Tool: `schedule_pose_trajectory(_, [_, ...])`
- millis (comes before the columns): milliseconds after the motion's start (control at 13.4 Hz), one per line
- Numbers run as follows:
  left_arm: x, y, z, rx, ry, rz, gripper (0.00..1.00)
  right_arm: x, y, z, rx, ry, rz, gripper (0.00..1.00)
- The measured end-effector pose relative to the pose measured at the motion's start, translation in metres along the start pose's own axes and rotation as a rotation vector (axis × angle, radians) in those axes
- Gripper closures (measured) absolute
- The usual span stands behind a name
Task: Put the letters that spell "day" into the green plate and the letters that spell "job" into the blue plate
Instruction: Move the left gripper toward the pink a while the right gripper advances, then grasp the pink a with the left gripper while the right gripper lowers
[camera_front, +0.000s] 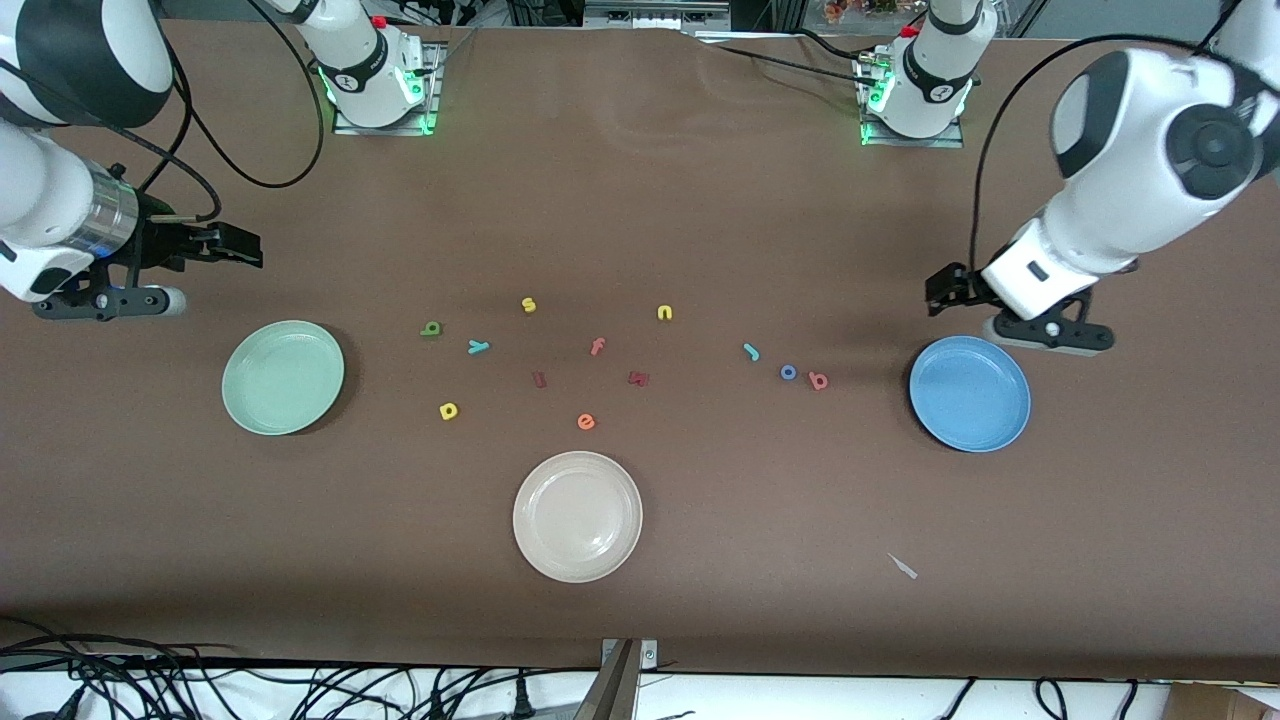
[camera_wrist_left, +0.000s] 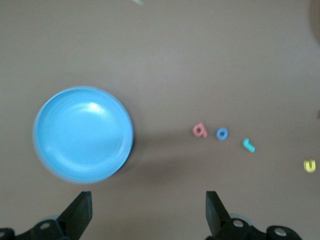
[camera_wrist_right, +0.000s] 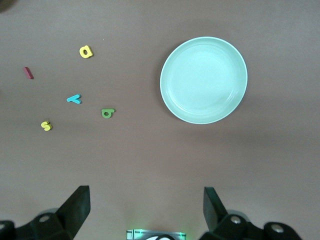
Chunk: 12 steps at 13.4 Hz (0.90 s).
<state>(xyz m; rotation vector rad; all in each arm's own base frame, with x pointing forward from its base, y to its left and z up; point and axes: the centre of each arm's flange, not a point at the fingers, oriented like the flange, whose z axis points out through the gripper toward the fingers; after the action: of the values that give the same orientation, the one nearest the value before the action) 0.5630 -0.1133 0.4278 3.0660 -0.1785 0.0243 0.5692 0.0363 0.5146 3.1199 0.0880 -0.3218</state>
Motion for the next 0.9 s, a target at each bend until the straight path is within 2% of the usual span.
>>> schedule_pose_trajectory(149, [-0.003, 0.020, 0.046, -0.008, 0.019, 0.035, 0.00, 0.002, -0.004, 0.008, -0.001, 0.002, -0.006, 0.00])
schedule_pose_trajectory(448, [-0.004, 0.045, 0.090, -0.017, -0.029, 0.076, 0.00, 0.007, -0.028, 0.031, -0.004, 0.023, 0.004, 0.00])
schedule_pose_trajectory(672, [-0.004, 0.046, 0.106, -0.019, -0.057, 0.079, 0.00, 0.009, -0.054, 0.056, -0.006, 0.043, 0.029, 0.00])
schedule_pose_trajectory(896, [0.001, 0.041, 0.150, -0.025, -0.108, 0.068, 0.00, 0.008, -0.083, 0.085, -0.005, 0.067, 0.048, 0.00])
